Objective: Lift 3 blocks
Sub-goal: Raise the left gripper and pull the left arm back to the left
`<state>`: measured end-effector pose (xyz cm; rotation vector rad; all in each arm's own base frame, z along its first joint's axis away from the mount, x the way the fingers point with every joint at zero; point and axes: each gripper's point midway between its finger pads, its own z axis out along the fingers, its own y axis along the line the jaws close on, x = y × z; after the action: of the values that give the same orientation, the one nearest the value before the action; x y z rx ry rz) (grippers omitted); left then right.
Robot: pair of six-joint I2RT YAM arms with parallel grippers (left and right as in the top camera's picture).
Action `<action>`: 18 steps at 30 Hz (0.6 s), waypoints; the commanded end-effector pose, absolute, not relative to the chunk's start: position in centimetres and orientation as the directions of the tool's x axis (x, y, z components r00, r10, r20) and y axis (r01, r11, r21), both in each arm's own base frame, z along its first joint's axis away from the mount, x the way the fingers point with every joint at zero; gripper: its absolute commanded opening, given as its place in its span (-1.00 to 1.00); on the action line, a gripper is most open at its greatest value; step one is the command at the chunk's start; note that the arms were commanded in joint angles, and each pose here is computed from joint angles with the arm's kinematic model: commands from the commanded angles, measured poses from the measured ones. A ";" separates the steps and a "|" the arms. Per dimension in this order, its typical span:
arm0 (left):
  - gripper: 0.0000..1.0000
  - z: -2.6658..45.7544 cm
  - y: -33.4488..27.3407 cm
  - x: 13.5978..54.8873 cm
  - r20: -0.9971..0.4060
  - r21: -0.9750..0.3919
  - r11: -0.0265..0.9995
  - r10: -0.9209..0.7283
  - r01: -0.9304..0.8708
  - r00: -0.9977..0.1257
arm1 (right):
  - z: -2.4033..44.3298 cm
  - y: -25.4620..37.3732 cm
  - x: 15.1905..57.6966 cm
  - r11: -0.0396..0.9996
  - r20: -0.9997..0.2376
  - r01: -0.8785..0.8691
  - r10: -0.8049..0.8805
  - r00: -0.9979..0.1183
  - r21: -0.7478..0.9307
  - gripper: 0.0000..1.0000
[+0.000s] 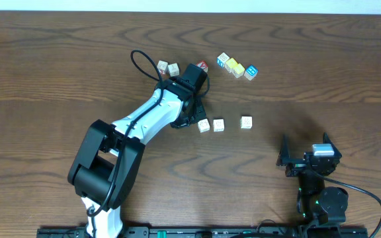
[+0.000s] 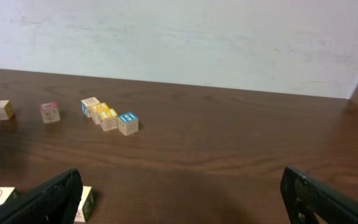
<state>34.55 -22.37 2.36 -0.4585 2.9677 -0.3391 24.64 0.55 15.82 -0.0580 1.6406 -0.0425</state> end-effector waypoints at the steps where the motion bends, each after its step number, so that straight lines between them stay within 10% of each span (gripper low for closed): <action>1: -0.85 1.4 -22.6 33.8 -0.056 -0.220 0.931 -0.310 -0.291 -0.949 | 15.7 0.4 24.6 0.997 -0.995 -0.009 -0.072 -0.072 -0.072 0.99; 18: -0.85 0.5 -24.0 33.2 -0.055 -0.222 0.946 -0.255 -0.237 -0.965 | 15.7 0.4 24.6 0.997 -0.995 -0.009 -0.072 -0.072 -0.072 0.98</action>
<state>33.44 -24.07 0.96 -0.3972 3.0035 -0.3332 24.64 0.55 15.82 -0.0580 1.6406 -0.0425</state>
